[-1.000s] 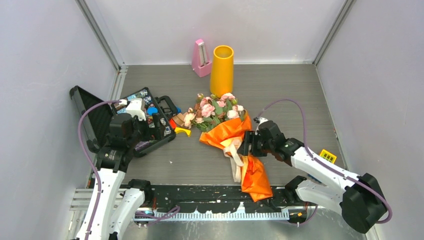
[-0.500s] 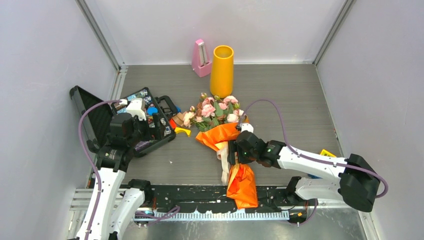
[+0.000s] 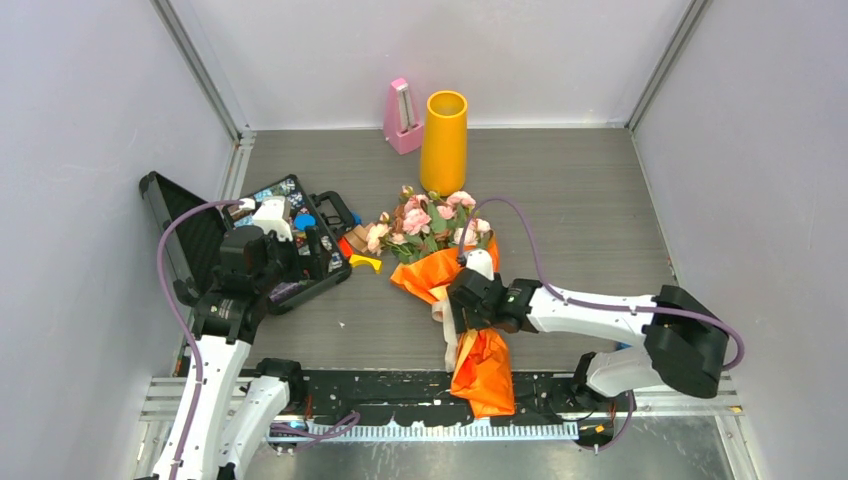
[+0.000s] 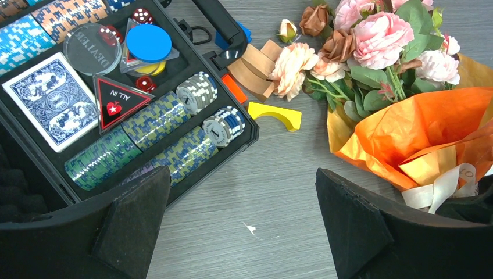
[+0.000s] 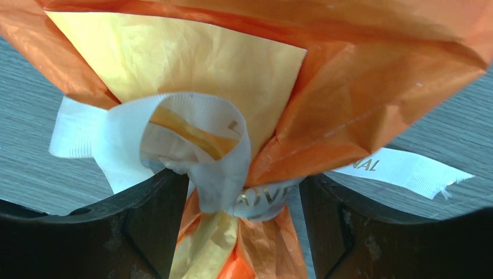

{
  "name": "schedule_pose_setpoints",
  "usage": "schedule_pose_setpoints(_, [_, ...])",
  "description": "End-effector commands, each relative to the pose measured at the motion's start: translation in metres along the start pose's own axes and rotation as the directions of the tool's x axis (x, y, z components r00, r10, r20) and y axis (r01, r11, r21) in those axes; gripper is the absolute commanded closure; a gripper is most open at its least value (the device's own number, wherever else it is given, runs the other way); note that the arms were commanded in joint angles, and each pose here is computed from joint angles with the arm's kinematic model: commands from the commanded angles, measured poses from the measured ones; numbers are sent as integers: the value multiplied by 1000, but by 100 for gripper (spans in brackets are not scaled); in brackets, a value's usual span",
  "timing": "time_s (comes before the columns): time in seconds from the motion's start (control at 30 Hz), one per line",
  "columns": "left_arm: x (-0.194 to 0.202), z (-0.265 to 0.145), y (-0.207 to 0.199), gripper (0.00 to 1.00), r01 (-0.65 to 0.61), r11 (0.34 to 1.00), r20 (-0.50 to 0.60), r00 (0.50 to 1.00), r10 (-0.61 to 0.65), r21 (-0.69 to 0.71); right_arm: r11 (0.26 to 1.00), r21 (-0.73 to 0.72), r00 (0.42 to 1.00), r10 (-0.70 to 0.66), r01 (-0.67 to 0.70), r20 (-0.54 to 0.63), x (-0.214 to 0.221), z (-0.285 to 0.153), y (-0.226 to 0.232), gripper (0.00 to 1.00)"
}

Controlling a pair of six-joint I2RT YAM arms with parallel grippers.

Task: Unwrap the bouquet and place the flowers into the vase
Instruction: Pick up the fake flower at the center of the board.

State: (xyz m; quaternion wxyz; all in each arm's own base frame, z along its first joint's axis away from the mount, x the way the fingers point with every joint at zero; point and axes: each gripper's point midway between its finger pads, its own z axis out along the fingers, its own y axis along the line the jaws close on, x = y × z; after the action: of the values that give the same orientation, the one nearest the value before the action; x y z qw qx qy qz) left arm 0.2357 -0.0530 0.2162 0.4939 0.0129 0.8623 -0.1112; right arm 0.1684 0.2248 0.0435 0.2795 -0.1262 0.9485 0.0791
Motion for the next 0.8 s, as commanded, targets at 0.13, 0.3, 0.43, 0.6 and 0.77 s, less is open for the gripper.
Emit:
schedule_pose_setpoints(0.13, [-9,2,-4,2,-24,999,41,999,23,25,999,-28,1000,-24,25,15,-19,20,27,33])
schedule_pose_setpoints(0.3, [-10,2,-5,2,-25,999,42,999,24,27,1000,10,999,-25,25,23,-20,27,23,49])
schedule_pose_setpoints(0.43, [-10,2,-4,2,-25,999,41,999,24,23,1000,-14,1000,0,1,30,-25,21,29,71])
schedule_pose_setpoints(0.6, [-10,2,-4,2,-26,999,43,999,25,23,995,-103,999,0,5,48,-35,-1,42,92])
schedule_pose_setpoints(0.77, [-10,1,-4,2,-26,999,45,999,25,26,991,-133,993,10,5,117,-53,-42,39,100])
